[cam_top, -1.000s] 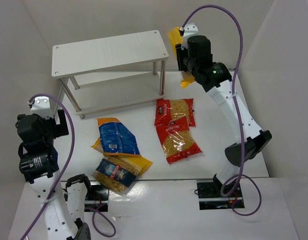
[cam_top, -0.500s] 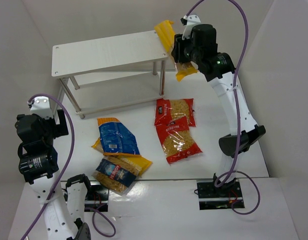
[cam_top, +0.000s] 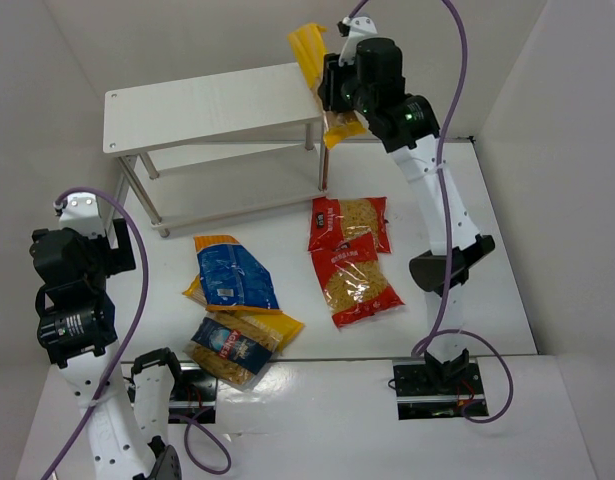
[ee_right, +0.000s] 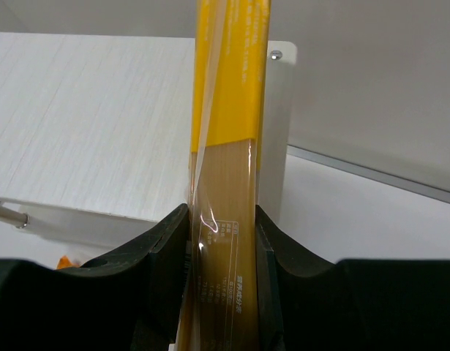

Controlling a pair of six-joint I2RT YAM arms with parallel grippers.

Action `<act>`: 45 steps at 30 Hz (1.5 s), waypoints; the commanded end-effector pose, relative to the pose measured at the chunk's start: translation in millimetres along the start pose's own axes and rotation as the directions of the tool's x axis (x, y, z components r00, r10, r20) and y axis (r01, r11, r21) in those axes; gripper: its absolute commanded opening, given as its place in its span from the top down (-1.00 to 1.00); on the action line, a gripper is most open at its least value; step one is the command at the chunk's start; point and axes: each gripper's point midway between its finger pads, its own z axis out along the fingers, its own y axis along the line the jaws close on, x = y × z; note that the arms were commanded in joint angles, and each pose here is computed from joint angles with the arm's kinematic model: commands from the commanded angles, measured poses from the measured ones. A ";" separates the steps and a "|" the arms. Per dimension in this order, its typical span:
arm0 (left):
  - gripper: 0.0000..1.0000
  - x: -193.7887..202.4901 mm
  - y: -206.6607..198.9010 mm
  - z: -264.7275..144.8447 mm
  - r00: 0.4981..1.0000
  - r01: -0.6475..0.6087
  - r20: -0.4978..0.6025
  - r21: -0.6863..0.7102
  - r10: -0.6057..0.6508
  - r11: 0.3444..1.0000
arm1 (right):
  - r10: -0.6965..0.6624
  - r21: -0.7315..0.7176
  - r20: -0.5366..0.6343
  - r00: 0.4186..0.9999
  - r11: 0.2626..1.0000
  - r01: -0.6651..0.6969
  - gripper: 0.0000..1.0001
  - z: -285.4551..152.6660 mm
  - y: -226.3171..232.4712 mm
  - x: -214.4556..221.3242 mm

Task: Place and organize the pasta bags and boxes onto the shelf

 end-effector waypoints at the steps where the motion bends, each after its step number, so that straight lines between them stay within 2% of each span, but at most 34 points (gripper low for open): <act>1: -1.00 -12.9 9.2 -2.8 0.999 0.008 0.033 -0.043 -0.007 0.999 | 0.054 -0.009 0.263 0.963 0.999 -0.054 1.00 -22.8 16.1 -78.0; 10: -1.00 -13.9 10.9 0.2 1.000 0.008 0.022 -0.050 -0.007 0.999 | 0.078 0.001 0.262 0.962 0.997 -0.081 1.00 5.9 30.9 -65.2; 28: -1.00 -8.4 9.7 1.6 1.000 0.006 0.004 -0.046 -0.006 0.999 | 0.072 0.006 0.349 0.934 0.997 -0.079 1.00 21.2 52.1 -74.4; 38: -1.00 -9.0 12.0 -1.0 1.000 -0.002 0.011 -0.057 0.003 0.998 | 0.050 0.027 0.366 0.929 0.998 -0.065 1.00 37.8 62.3 -65.8; 41: -1.00 -9.0 12.0 -1.0 1.000 -0.002 0.011 -0.057 0.003 0.998 | 0.053 0.034 0.375 0.926 0.997 -0.070 0.82 37.3 60.9 -68.1; 42: -1.00 -9.0 12.0 -1.0 1.000 -0.002 0.011 -0.057 0.003 0.998 | 0.041 0.039 0.366 0.930 0.997 -0.059 0.64 41.7 60.9 -63.6; 44: -1.00 -9.0 12.0 -1.0 1.000 -0.002 0.011 -0.057 0.003 0.998 | 0.046 0.035 0.382 0.923 0.997 -0.064 0.46 38.8 61.0 -68.9; 45: -1.00 -9.0 12.0 -1.0 1.000 -0.002 0.011 -0.057 0.003 0.998 | 0.046 0.044 0.383 0.923 0.997 -0.068 0.30 38.7 59.4 -69.0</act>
